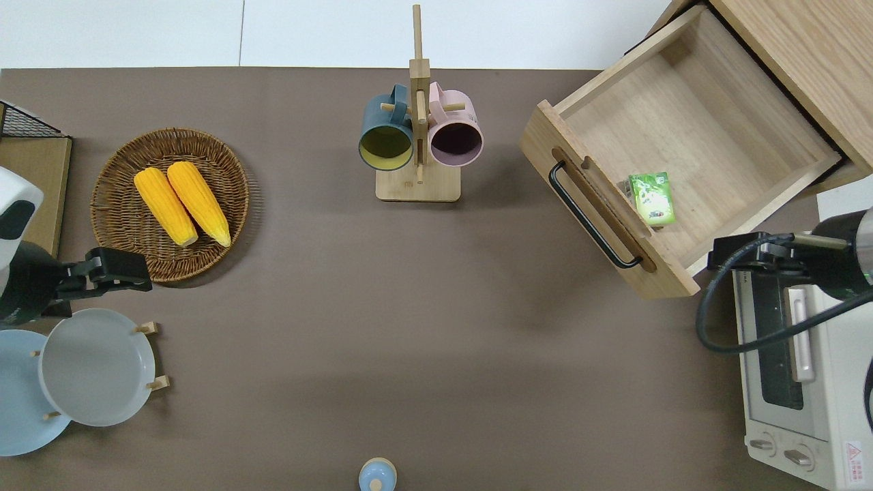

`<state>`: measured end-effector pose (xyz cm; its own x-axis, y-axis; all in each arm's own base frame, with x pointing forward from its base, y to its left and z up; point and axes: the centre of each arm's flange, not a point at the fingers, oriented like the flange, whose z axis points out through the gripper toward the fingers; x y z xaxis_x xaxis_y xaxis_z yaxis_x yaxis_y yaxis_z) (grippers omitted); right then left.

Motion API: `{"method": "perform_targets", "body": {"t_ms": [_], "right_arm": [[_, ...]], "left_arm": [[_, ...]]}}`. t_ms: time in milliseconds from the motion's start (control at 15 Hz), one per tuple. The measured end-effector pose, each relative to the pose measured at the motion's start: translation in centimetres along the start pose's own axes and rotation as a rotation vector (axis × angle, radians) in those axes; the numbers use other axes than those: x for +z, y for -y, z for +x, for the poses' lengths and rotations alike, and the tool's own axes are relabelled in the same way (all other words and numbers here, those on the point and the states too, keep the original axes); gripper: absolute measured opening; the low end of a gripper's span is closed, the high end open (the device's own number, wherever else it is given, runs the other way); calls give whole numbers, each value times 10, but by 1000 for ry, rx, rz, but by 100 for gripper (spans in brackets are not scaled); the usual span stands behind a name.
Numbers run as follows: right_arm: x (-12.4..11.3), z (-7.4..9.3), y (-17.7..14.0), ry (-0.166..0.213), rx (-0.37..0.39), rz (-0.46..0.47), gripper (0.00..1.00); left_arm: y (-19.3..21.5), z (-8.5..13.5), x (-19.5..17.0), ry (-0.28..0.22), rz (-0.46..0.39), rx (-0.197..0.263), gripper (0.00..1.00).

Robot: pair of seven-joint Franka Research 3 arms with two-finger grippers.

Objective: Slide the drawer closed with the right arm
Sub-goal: 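Move the right gripper up to the front handle of the open wooden drawer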

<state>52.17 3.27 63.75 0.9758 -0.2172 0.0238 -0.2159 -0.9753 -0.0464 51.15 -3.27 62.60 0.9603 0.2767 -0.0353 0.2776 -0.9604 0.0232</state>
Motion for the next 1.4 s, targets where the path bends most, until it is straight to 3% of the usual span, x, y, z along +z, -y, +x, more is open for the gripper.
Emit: {"method": "perform_targets", "body": {"t_ms": [267,333,467,667,800,867,933,1200,1400], "right_arm": [[0,-2,-1,11,-7,-41,92],[-1,-2,0,10,-8,-43,79],[-1,-2,0,10,-7,-43,74],[1,-4,3,21,34,-47,26],[3,-8,12,32,95,-54,19],[3,-10,18,35,122,-56,7],[2,-13,27,35,152,-59,2],[1,-31,71,39,347,-38,1],[1,-46,109,23,549,-21,1]], "left_arm": [[0,0,0,0,0,0,100],[0,0,0,0,0,0,100],[0,0,0,0,0,0,100],[0,0,0,0,0,0,100],[0,0,0,0,0,0,100],[0,0,0,0,0,0,100],[0,0,0,0,0,0,100],[0,0,0,0,0,0,100],[0,0,0,0,0,0,100]]}}
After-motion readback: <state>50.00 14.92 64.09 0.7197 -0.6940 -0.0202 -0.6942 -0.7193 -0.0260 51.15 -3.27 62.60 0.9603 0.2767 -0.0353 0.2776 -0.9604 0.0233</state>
